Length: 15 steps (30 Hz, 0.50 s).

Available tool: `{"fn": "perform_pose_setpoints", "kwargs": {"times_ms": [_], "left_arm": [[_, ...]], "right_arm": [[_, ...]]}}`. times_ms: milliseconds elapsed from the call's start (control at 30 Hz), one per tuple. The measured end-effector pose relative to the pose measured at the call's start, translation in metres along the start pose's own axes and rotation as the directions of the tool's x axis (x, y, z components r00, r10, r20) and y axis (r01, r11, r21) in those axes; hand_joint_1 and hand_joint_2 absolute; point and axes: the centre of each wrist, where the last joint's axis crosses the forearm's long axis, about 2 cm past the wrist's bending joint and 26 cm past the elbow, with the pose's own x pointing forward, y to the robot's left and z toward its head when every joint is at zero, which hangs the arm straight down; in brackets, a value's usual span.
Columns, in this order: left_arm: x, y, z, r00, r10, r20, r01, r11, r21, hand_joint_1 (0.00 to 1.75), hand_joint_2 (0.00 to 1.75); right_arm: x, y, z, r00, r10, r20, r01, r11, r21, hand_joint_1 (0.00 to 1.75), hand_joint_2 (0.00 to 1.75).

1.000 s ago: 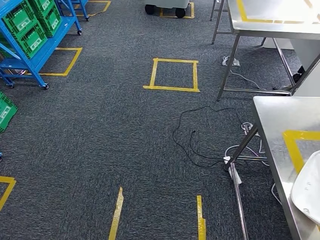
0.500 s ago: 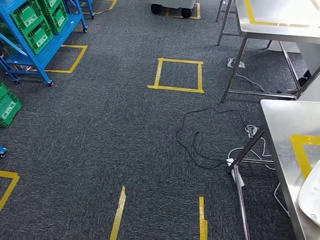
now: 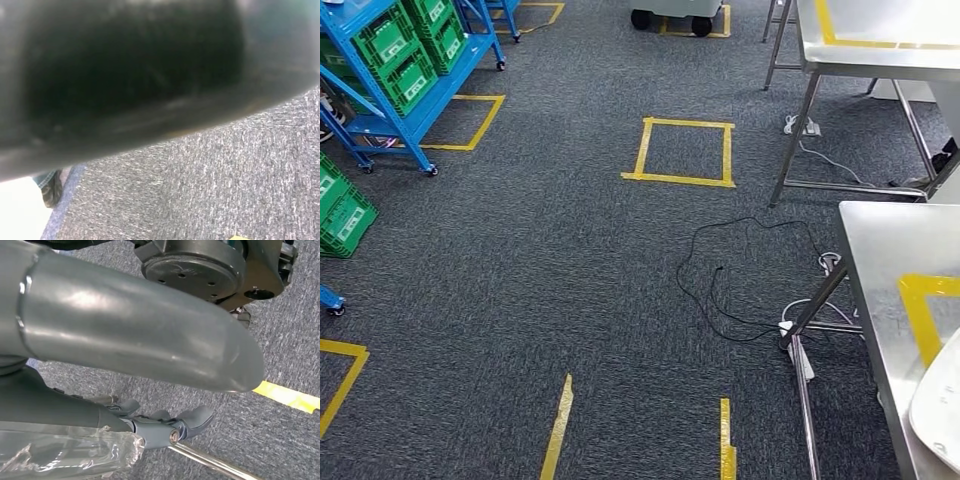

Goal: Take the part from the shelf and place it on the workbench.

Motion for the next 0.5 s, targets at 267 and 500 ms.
{"fn": "perform_pose_setpoints", "kwargs": {"times_ms": [267, 500], "left_arm": [[0.0006, -0.0008, 0.0002, 1.000, -0.001, -0.001, 0.001, 1.000, 0.000, 0.00, 0.00], [0.0008, -0.0018, 0.0006, 1.000, -0.004, -0.003, 0.004, 1.000, -0.004, 0.00, 0.00]], "right_arm": [[0.0009, -0.0014, -0.0019, 1.000, 0.003, 0.004, -0.003, 1.000, -0.002, 0.00, 0.00], [0.0002, -0.0017, -0.0026, 1.000, 0.005, 0.001, -0.005, 1.000, -0.001, 0.00, 0.00]]}}
